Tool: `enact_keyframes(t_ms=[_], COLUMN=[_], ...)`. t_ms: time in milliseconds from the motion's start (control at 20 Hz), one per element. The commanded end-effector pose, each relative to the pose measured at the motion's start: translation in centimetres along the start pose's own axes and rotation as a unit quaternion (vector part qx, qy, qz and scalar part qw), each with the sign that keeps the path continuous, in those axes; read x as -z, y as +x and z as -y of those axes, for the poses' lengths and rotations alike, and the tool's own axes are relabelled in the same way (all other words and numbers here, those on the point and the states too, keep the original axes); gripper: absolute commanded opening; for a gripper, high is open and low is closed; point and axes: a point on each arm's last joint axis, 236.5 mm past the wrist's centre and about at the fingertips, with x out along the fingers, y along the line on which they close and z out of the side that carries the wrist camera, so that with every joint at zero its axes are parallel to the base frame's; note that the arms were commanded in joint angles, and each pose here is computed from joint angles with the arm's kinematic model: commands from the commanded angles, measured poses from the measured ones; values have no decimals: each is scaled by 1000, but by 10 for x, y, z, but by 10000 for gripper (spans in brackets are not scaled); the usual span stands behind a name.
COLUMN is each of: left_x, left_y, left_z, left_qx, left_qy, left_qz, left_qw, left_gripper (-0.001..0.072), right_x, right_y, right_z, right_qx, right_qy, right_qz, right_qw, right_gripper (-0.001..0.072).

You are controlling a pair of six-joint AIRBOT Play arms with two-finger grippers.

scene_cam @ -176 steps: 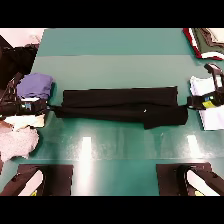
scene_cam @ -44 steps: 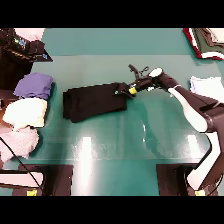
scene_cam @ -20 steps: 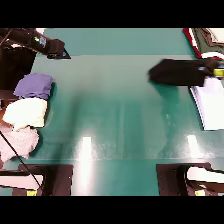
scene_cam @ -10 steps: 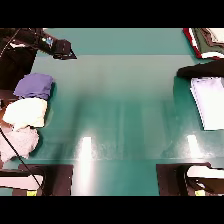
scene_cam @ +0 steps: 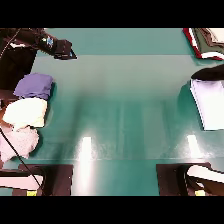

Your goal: Fold the shirts.

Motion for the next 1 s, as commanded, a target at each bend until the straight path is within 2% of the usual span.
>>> enact_keyframes(t_ms=[0, 300, 350, 400, 450, 700, 750, 900, 950], left_x=[3, 6, 6, 6, 6, 12, 12, 5, 7], left_y=[0, 0, 0, 0, 0, -1, -1, 0, 0], left_z=[1, 1, 1, 1, 1, 2, 2, 1, 1], left_qx=[1, 2, 2, 2, 2, 4, 4, 2, 3], left_qy=[2, 15, 15, 15, 15, 15, 15, 15, 15], left_qz=[-7, -13, -13, -13, -13, -25, -25, -11, -15], left_qw=[1000, 1000, 1000, 1000, 1000, 1000, 1000, 1000, 1000], left_gripper=[24, 24, 24, 24, 24, 24, 24, 24, 24], right_x=[51, 147, 158, 167, 173, 187, 183, 165, 160], right_y=[-10, -52, -61, -68, -75, -94, -90, -60, -53], right_z=[26, 92, 102, 110, 116, 130, 120, 40, 10], right_qx=[58, 219, 244, 263, 276, 294, 275, 124, 77], right_qy=[18, 23, 16, 10, 9, 74, 90, 126, 125], right_qz=[-85, -203, -214, -221, -225, -207, -191, -153, -148], right_qw=[995, 954, 946, 939, 934, 930, 938, 972, 978], right_gripper=[21, 37, 220, 463, 605, 606, 603, 480, 396])
